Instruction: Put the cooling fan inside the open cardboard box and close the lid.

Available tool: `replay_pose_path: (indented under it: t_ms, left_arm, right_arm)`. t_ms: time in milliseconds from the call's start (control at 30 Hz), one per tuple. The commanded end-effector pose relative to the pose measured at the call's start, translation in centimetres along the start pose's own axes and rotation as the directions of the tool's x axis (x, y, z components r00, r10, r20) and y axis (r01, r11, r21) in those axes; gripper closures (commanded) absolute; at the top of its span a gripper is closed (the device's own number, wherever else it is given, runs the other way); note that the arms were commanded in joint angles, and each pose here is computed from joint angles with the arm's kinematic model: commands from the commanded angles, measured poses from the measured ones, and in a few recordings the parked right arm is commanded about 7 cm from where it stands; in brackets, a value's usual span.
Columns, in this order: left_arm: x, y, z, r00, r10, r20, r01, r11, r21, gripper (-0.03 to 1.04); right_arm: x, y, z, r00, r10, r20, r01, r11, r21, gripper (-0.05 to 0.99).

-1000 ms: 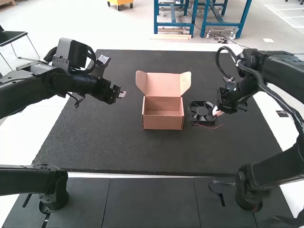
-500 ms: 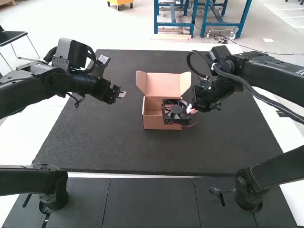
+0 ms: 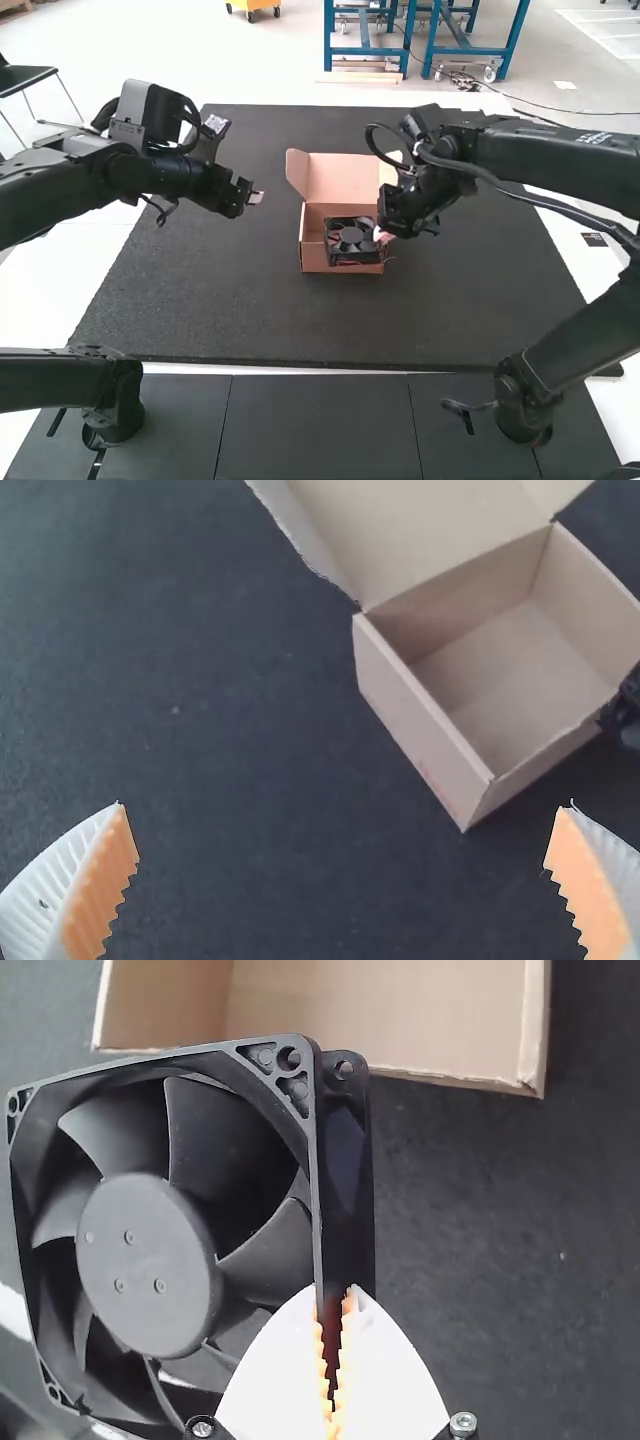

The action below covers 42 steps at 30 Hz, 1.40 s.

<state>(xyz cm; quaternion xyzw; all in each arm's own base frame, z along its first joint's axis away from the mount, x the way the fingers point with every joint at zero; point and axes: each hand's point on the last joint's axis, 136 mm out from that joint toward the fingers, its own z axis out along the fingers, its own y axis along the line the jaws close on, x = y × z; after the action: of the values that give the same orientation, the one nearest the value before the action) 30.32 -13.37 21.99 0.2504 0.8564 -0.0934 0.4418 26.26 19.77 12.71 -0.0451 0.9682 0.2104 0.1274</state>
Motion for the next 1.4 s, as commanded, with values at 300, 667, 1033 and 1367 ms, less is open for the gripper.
replay_pose_path:
  t_ms: [300, 667, 1033, 1367]
  left_arm:
    - [-1.5, 0.3, -1.2, 0.998, -0.030, 0.064, 0.031, 0.9994, -0.017, 0.05]
    - [-1.6, 0.4, -1.2, 0.997, -0.034, 0.070, 0.036, 0.9992, -0.017, 0.05]
    - [-1.8, 0.4, -1.5, 0.996, -0.043, 0.081, 0.045, 0.9988, -0.019, 0.05]
    - [-2.0, 0.5, -1.6, 0.995, -0.044, 0.092, 0.046, 0.9987, -0.021, 0.05]
  right_arm:
    - [-4.0, 3.5, 0.6, 0.996, 0.042, 0.082, -0.040, 0.999, -0.028, 0.96]
    - [-6.8, 3.2, 1.3, 0.988, 0.075, 0.136, -0.075, 0.997, -0.003, 0.96]
    - [-8.4, 0.5, 2.3, 0.984, 0.065, 0.169, -0.078, 0.994, 0.075, 0.96]
    - [-9.4, -0.5, 3.0, 0.985, 0.042, 0.166, -0.059, 0.994, 0.095, 0.96]
